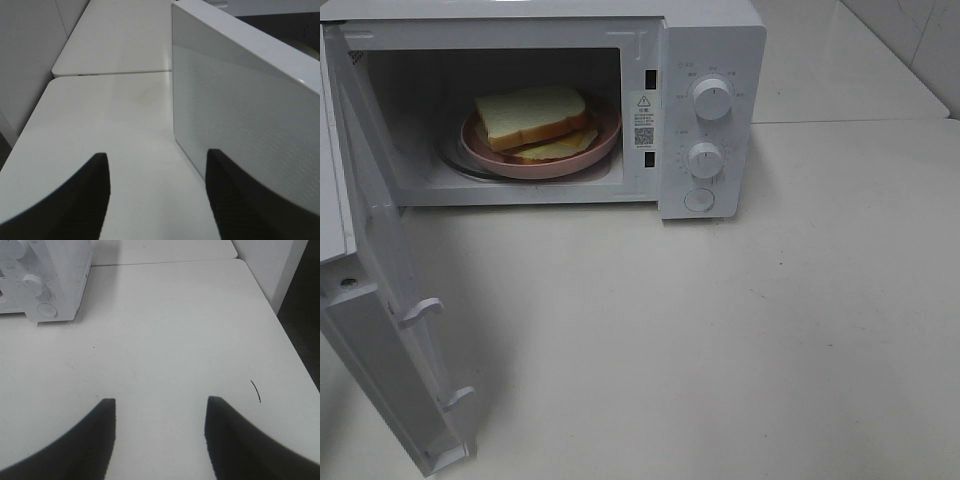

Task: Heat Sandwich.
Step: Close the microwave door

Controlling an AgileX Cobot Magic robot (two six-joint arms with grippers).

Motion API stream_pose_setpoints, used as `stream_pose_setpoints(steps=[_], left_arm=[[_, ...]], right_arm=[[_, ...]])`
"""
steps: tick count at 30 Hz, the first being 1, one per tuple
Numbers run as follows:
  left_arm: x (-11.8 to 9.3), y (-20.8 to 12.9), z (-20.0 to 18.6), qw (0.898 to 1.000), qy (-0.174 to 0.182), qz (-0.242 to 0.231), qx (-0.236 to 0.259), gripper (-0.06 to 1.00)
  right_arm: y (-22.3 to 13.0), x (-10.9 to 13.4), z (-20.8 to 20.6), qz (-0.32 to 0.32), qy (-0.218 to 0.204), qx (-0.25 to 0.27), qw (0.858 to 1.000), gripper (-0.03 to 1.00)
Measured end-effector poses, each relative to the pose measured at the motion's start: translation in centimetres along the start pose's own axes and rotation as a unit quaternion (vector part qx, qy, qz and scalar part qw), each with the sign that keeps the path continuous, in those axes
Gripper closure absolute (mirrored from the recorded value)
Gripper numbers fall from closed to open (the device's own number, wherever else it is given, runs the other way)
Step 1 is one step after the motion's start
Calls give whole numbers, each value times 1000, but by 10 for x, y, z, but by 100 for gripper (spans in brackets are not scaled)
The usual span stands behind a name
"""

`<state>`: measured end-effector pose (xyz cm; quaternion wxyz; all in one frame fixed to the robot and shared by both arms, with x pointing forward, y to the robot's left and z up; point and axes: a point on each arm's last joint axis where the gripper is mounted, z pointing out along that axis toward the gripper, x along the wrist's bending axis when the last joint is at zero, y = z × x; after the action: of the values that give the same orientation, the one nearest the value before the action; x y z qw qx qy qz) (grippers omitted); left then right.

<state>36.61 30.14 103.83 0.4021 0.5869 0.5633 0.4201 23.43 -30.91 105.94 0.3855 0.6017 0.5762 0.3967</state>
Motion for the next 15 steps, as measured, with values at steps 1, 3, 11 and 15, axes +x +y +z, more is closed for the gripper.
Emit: stream_pose_setpoints(steps=[1, 3, 11, 15], left_arm=[[0, 0, 3, 1000, 0, 0, 3, 45], [0, 0, 6, 1000, -1, 0, 5, 48], [-1, -11, 40, 999, -4, 1, 54, 85], [-1, -14, 51, 998, -6, 4, 59, 94]], right_arm=[[0, 0, 0, 0, 0, 0, 1000, 43], [0, 0, 0, 0, 0, 0, 1000, 43], [0, 0, 0, 0, 0, 0, 1000, 43], [0, 0, 0, 0, 0, 0, 1000, 43]])
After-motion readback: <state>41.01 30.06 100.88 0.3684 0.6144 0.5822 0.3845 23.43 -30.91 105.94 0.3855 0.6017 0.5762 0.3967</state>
